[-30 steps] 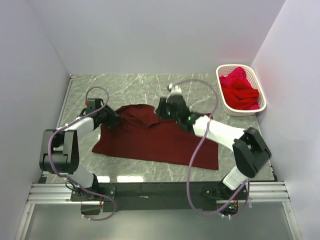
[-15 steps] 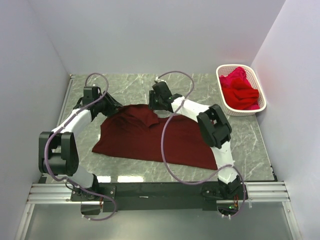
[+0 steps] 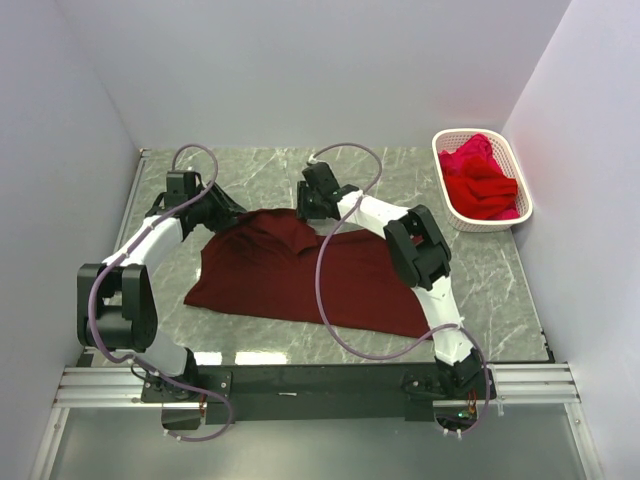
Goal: Fold and stack the t-shirts
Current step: Fold the tshirt
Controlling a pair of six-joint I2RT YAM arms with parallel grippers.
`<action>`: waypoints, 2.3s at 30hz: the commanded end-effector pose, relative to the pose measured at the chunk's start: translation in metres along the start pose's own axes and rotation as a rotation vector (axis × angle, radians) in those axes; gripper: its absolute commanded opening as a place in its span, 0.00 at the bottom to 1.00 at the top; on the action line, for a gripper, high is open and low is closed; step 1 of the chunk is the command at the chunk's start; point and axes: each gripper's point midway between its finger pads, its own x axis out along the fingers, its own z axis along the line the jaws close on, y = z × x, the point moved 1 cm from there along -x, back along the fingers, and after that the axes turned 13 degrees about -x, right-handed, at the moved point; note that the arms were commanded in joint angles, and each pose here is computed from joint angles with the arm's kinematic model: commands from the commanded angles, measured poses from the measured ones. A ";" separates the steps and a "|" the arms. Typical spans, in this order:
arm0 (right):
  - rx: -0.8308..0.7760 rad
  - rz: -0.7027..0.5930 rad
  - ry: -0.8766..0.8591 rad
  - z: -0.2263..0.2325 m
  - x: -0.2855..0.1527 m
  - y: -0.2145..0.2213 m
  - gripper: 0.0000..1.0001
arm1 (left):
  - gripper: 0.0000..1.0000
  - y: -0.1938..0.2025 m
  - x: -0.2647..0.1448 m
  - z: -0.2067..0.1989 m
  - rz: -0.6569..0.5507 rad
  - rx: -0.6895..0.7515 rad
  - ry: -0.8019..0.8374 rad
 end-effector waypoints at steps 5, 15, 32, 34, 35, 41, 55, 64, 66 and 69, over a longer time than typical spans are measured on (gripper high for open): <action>0.022 -0.023 -0.033 0.006 0.000 -0.016 0.37 | 0.48 -0.002 -0.003 -0.015 0.004 0.036 0.040; -0.008 -0.135 -0.039 0.017 -0.058 -0.070 0.00 | 0.46 -0.008 -0.012 -0.013 -0.038 0.008 0.032; -0.132 -0.104 -0.254 0.163 -0.161 -0.009 0.00 | 0.44 -0.020 -0.059 0.029 -0.191 -0.151 -0.055; -0.132 -0.082 -0.308 0.185 -0.168 0.007 0.00 | 0.44 -0.026 -0.068 0.045 -0.247 -0.180 -0.135; -0.115 -0.078 -0.321 0.191 -0.167 0.013 0.00 | 0.45 -0.032 -0.072 0.051 -0.272 -0.200 -0.159; -0.159 -0.015 -0.343 0.218 -0.150 0.046 0.15 | 0.53 -0.023 -0.078 0.052 -0.228 -0.188 -0.090; 0.063 -0.095 0.068 0.022 -0.185 -0.007 0.42 | 0.54 0.029 -0.079 0.125 -0.149 -0.229 -0.331; 0.325 -0.035 0.383 -0.157 -0.191 0.049 0.42 | 0.50 0.065 -0.047 0.122 -0.019 -0.153 -0.358; 0.356 -0.009 0.394 -0.173 -0.185 0.059 0.41 | 0.50 0.066 -0.042 0.121 -0.010 -0.138 -0.344; 0.401 0.011 0.446 -0.203 -0.180 0.067 0.41 | 0.52 0.072 -0.037 0.122 0.023 -0.100 -0.347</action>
